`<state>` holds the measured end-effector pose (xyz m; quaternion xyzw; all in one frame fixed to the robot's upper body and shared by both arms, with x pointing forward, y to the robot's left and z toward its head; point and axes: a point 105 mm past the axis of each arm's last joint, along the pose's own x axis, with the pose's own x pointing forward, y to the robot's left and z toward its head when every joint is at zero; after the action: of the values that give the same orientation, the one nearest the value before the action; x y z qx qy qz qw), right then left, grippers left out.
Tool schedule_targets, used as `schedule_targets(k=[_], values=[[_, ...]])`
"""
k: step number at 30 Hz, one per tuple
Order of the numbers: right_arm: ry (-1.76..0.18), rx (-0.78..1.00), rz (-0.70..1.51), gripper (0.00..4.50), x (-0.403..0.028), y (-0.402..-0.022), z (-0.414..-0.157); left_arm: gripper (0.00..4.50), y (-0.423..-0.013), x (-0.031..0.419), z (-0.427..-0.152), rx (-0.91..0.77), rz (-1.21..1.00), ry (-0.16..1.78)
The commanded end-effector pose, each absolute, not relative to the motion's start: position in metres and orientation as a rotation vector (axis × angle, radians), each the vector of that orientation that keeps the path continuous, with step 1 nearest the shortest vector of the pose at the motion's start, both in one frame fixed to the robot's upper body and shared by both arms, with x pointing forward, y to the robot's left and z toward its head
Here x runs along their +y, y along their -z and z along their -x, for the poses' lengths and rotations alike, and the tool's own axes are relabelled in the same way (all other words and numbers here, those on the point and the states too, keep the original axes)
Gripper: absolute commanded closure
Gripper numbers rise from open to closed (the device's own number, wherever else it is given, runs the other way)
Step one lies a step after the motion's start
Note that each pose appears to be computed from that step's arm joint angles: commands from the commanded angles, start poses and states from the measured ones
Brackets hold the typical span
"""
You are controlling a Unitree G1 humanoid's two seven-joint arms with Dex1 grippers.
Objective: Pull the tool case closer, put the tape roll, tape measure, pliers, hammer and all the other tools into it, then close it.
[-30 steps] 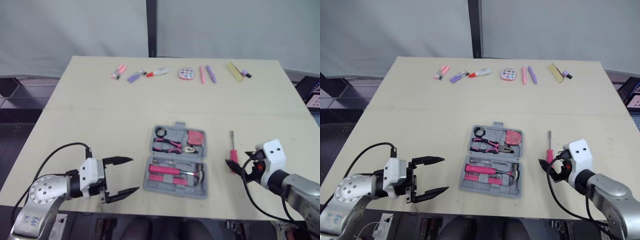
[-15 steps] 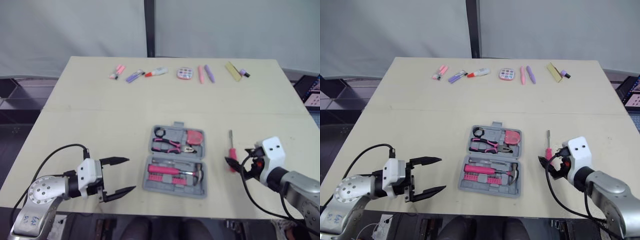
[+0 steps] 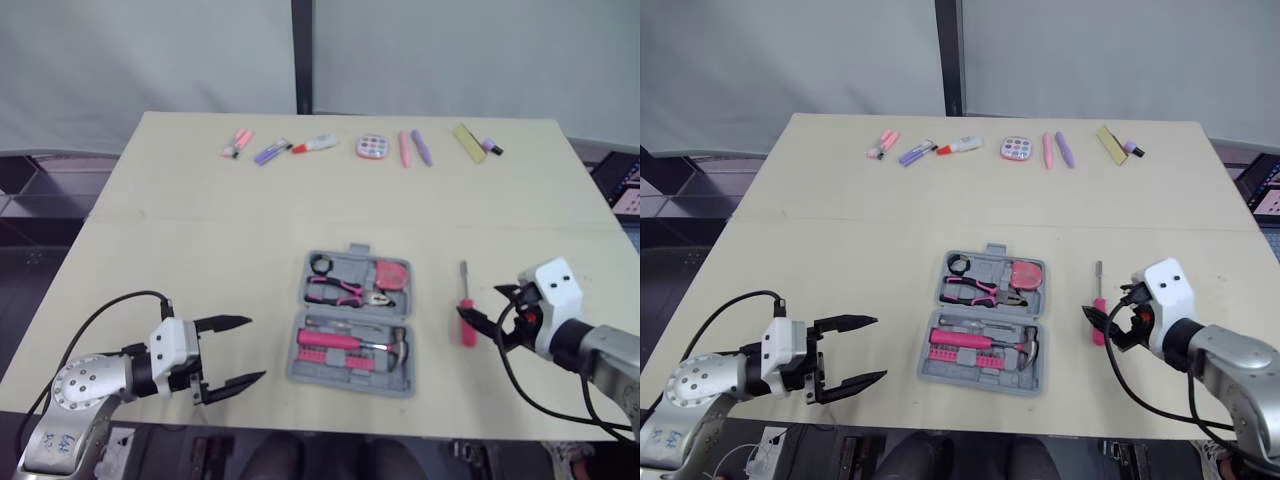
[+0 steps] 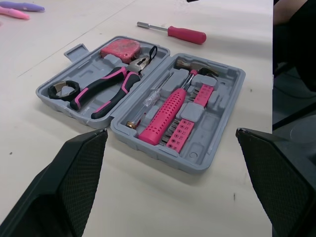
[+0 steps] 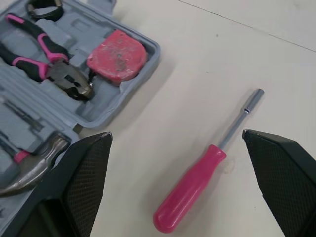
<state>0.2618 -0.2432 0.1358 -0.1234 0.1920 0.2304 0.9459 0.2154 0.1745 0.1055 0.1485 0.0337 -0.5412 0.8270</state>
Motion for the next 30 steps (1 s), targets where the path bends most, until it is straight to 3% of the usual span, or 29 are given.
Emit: schedule_targets(k=[1, 25, 30], values=[[-0.51, 0.341, 0.301, 0.0, -0.248, -0.153, -0.263, 0.02, -0.11, 0.177, -0.215, 0.056, -0.349, 1.15], [-0.555, 0.351, 0.318, 0.0, -0.253, -0.153, -0.266, 0.02, -0.105, 0.177, -0.21, 0.077, -0.35, 1.164], [-0.619, 0.373, 0.436, 0.0, -0.259, -0.16, -0.267, 0.02, -0.103, 0.176, -0.211, 0.077, -0.348, 1.169]])
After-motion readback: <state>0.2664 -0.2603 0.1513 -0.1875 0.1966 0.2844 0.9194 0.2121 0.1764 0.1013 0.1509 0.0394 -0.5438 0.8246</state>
